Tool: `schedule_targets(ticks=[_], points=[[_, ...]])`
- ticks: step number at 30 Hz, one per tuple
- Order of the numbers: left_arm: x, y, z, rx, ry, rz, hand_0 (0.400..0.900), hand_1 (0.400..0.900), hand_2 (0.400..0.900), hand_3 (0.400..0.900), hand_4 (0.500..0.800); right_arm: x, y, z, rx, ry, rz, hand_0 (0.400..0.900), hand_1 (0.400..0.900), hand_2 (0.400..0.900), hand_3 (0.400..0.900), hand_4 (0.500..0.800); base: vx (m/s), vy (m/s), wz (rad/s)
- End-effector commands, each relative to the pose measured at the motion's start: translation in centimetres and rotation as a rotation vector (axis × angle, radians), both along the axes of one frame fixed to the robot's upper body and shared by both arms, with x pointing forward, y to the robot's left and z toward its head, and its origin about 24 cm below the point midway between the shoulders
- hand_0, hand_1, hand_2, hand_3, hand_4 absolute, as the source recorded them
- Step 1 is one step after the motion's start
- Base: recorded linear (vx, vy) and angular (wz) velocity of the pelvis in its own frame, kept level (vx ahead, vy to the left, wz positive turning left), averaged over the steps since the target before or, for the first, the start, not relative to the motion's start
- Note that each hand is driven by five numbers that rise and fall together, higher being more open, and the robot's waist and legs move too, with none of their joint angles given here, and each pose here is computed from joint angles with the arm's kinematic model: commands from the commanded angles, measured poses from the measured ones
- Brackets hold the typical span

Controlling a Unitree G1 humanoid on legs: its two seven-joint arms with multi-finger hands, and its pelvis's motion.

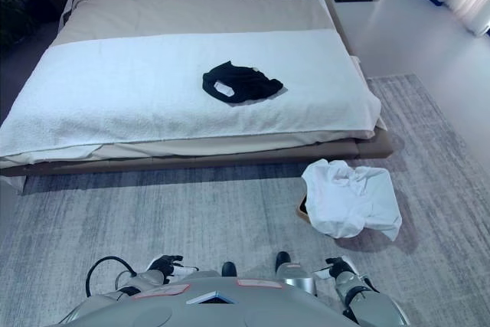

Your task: Put the clothes on the bed into the basket.

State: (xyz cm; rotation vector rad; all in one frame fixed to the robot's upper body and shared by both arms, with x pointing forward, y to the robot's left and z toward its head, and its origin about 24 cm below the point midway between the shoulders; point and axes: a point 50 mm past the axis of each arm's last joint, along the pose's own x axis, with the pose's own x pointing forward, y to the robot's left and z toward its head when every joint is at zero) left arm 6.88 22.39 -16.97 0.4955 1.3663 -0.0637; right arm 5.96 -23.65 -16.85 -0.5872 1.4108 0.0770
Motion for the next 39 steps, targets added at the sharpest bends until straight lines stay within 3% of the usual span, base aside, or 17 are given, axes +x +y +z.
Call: schedule_targets(ticks=[1,4,10,28,39], points=[[1.9,1.2,0.6,0.048,-0.041,0.005,0.9,0.9,0.9,0.9,0.8,2.1,-1.9,0.8,-0.064,-0.048,0.007,0.9,0.9,0.9,0.9,0.8,0.0,0.0,0.0],[1.8,1.3,0.6,0.045,-0.044,0.043,0.9,0.9,0.9,0.9,0.8,2.3,-1.9,0.9,-0.064,-0.054,-0.001,0.9,0.9,0.9,0.9,0.8,0.0,0.0,0.0],[0.8,0.6,0.2,0.011,0.007,0.025,0.9,0.9,0.9,0.9,0.8,2.0,-1.8,0.8,-0.057,-0.037,0.018,0.9,0.9,0.9,0.9,0.8,0.002,-0.001,-0.03],[0.6,0.8,0.2,0.015,0.017,0.025,0.9,0.9,0.9,0.9,0.8,2.1,-1.6,0.8,-0.052,-0.04,0.021,0.9,0.9,0.9,0.9,0.8,0.0,0.0,0.0],[1.6,1.9,0.7,0.042,-0.026,0.087,0.9,0.9,0.9,0.9,0.8,3.8,-2.4,1.3,-0.067,-0.095,-0.013,0.9,0.9,0.9,0.9,0.8,0.004,-0.021,0.01]])
